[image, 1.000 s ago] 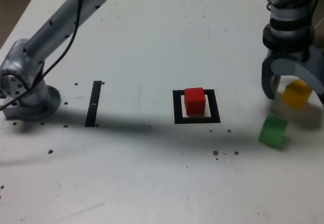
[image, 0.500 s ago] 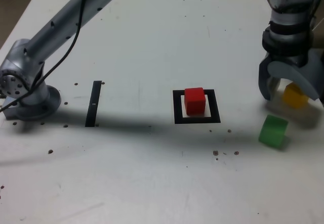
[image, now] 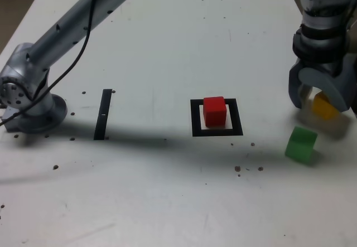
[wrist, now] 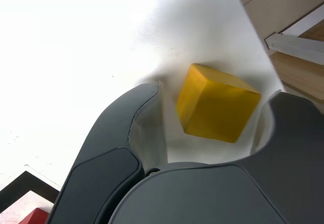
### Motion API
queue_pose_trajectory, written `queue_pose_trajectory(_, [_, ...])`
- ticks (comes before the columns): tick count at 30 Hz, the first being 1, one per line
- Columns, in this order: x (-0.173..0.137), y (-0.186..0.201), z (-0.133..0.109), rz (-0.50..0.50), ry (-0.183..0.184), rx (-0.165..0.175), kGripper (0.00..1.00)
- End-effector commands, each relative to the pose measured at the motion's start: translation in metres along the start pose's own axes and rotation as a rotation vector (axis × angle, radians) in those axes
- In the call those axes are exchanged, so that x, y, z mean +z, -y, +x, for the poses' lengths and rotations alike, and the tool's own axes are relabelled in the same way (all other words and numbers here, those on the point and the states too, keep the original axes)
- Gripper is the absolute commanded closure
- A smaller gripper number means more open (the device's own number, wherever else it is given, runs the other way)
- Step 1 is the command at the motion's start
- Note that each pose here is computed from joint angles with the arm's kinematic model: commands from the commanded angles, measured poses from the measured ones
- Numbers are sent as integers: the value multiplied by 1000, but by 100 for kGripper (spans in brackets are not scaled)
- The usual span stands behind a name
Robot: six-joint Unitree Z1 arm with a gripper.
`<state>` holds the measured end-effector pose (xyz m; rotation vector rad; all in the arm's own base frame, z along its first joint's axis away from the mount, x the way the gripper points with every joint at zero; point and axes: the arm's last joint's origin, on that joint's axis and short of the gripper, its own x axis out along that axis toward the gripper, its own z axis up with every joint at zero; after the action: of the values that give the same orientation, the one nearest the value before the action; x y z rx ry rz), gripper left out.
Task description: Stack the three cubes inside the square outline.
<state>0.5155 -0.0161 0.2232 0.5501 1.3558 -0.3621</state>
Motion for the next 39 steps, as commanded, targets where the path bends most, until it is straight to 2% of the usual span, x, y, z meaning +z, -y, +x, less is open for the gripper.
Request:
queue_pose_trajectory(1, [3,2,2,4,-2,0,51])
queue_pose_trajectory(9, [10,9,3,23,0,-5,51])
queue_pose_trajectory(17, [14,15,4,35,-10,-12,56])
queue_pose_trajectory(26, [18,20,1,61,-2,-8,61])
queue_pose_trajectory(39, [19,23,-4,50,2,-1,63])
